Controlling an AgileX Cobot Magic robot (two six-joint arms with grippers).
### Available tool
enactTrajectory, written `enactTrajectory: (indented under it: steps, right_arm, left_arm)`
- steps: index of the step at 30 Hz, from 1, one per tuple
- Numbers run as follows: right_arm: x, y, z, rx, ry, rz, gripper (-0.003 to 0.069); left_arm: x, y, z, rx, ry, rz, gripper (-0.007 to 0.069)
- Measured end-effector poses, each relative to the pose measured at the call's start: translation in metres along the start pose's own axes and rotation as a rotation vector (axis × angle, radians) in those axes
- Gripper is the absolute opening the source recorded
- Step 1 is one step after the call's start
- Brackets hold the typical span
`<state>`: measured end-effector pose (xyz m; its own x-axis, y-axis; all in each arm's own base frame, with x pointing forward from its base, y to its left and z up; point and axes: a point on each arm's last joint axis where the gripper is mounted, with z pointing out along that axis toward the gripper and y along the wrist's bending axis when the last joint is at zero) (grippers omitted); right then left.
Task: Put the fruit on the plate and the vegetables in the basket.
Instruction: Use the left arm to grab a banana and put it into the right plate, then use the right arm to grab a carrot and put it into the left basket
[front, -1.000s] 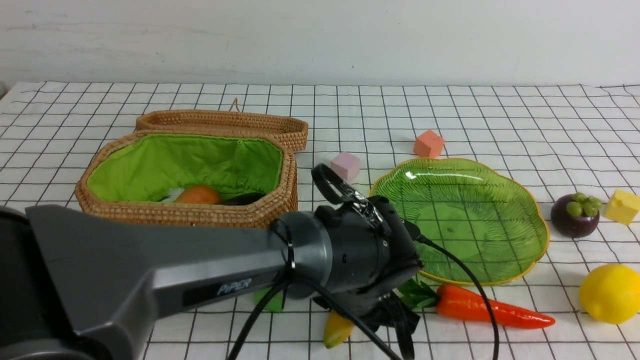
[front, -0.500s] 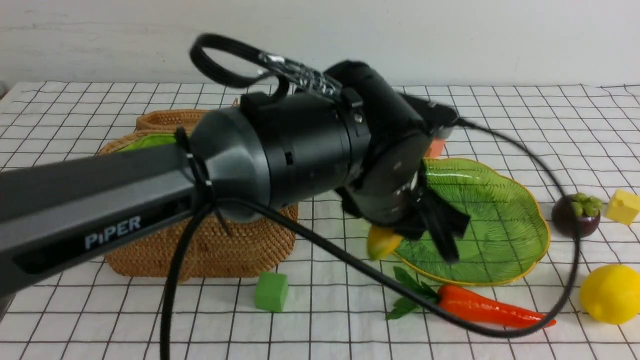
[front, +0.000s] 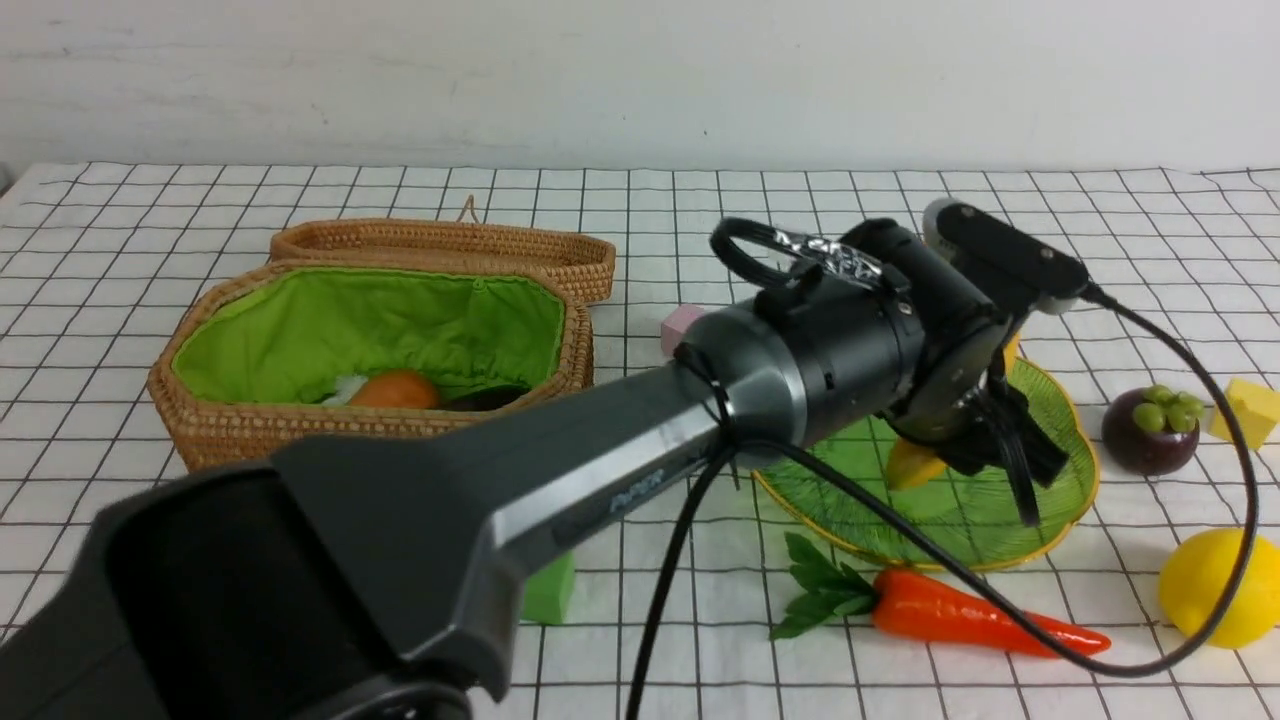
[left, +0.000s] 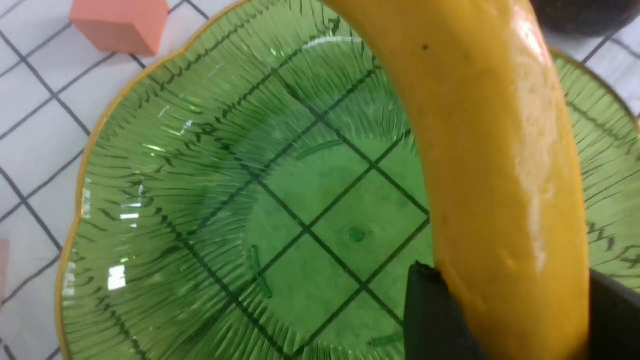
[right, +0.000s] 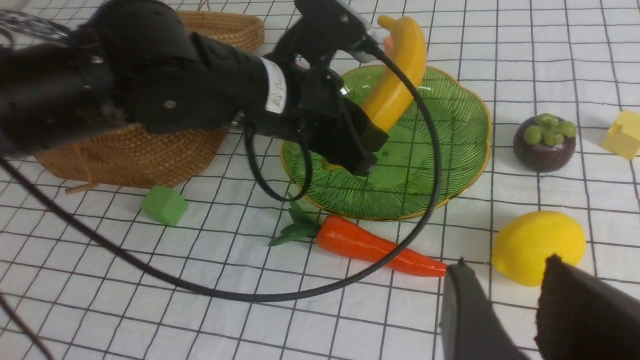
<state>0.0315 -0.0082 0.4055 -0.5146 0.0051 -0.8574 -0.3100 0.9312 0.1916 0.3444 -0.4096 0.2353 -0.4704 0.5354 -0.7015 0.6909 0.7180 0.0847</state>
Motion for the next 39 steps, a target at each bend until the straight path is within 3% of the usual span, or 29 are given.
enactTrajectory:
  steps: [8, 11, 14, 17, 20, 21, 23, 25, 29, 33, 39]
  right_arm:
    - [0.001, 0.001, 0.000, -0.015, 0.008, 0.008, 0.0237]
    - [0.001, 0.002, 0.000, -0.018, 0.010, 0.011, 0.0237]
    - [0.001, 0.003, 0.001, -0.019, 0.026, -0.007, 0.0237]
    - [0.000, 0.008, 0.014, 0.012, 0.110, -0.065, 0.0237]
    - [-0.006, 0.019, 0.038, 0.039, 0.198, -0.164, 0.0237]
    - [-0.006, 0.019, 0.040, 0.041, 0.205, -0.172, 0.0237]
    - [-0.011, 0.029, 0.067, 0.082, 0.287, -0.272, 0.0237]
    - [-0.015, 0.034, 0.084, 0.106, 0.313, -0.325, 0.0237]
    - [-0.018, 0.043, 0.112, 0.138, 0.366, -0.414, 0.0237]
    - [-0.013, 0.050, 0.152, 0.150, 0.502, -0.524, 0.0237]
    - [-0.010, 0.029, 0.195, 0.083, 0.654, -0.445, 0.0237]
  left_arm:
    - [0.004, 0.001, -0.002, -0.012, 0.067, -0.012, 0.0530]
    - [0.003, 0.003, -0.011, -0.023, 0.104, -0.015, 0.0547]
    - [-0.005, 0.011, -0.051, -0.049, 0.172, -0.030, 0.0536]
    - [-0.022, 0.022, -0.117, -0.065, 0.165, -0.055, 0.0462]
    - [-0.036, 0.033, -0.190, -0.068, 0.097, -0.088, 0.0298]
    - [-0.036, 0.034, -0.196, -0.069, 0.095, -0.091, 0.0284]
    - [-0.042, 0.044, -0.256, -0.062, 0.001, -0.133, 0.0092]
    - [-0.038, 0.049, -0.292, -0.057, -0.052, -0.157, -0.0005]
    - [-0.019, 0.055, -0.334, -0.035, -0.078, -0.173, -0.0013]
    - [0.035, 0.056, -0.371, 0.030, -0.032, -0.191, -0.0013]
    - [0.118, 0.056, -0.401, 0.127, -0.134, -0.222, -0.0013]
